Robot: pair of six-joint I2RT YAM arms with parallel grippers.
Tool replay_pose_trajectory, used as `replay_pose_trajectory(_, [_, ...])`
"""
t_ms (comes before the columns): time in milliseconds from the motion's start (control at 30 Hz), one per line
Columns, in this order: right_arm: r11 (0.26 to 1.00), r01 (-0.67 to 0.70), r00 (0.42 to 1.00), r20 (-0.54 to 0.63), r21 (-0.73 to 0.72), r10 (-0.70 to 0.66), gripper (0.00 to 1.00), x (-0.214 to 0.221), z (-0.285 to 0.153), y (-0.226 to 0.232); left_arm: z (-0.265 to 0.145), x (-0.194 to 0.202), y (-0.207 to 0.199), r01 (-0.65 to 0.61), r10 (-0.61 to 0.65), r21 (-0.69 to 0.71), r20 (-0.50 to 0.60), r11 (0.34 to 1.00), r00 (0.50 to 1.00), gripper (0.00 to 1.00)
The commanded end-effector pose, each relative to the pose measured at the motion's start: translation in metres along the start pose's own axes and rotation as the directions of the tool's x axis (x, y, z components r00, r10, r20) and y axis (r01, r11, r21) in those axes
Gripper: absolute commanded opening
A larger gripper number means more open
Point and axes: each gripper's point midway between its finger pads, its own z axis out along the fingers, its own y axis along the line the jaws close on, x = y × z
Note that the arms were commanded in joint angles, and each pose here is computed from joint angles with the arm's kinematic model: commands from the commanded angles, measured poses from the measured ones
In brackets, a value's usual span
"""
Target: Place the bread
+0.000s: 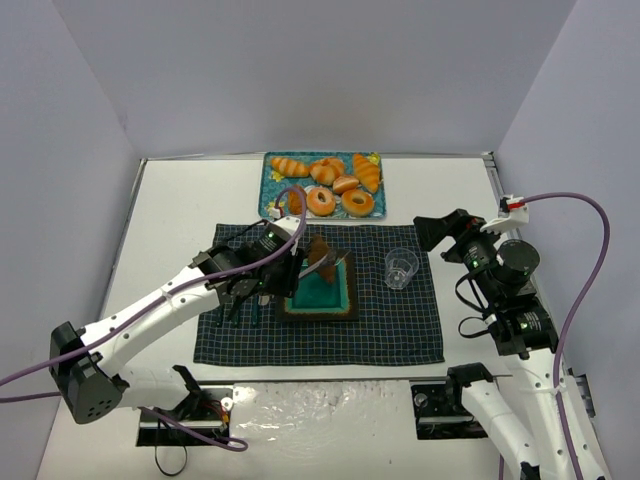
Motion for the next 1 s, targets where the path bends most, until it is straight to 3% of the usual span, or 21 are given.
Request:
replay_pose_trajectory(0, [1.000,0.021,0.997,0.071,-0.016,-0.020,1.00,-0.018,0.004,0.005,-0.008,-0.009,-0.009,0.035,-0.035,0.005,0.082,0.999,0.996,0.24])
replay_pose_trajectory(667, [1.000,0.009,0.998,0.066,-0.014,-0.009,1.00,-0.012,0.004,0.002,0.007,0.023,-0.007,0.047,-0.047,-0.023,0.011,0.999,0.999,0.29])
replay_pose_trajectory(967, [1.000,0.009,0.997,0.071,-0.018,-0.007,1.00,-0.013,0.003,0.003,0.007,0.025,-0.008,0.039,-0.039,-0.033,0.002,0.999,0.999,0.40])
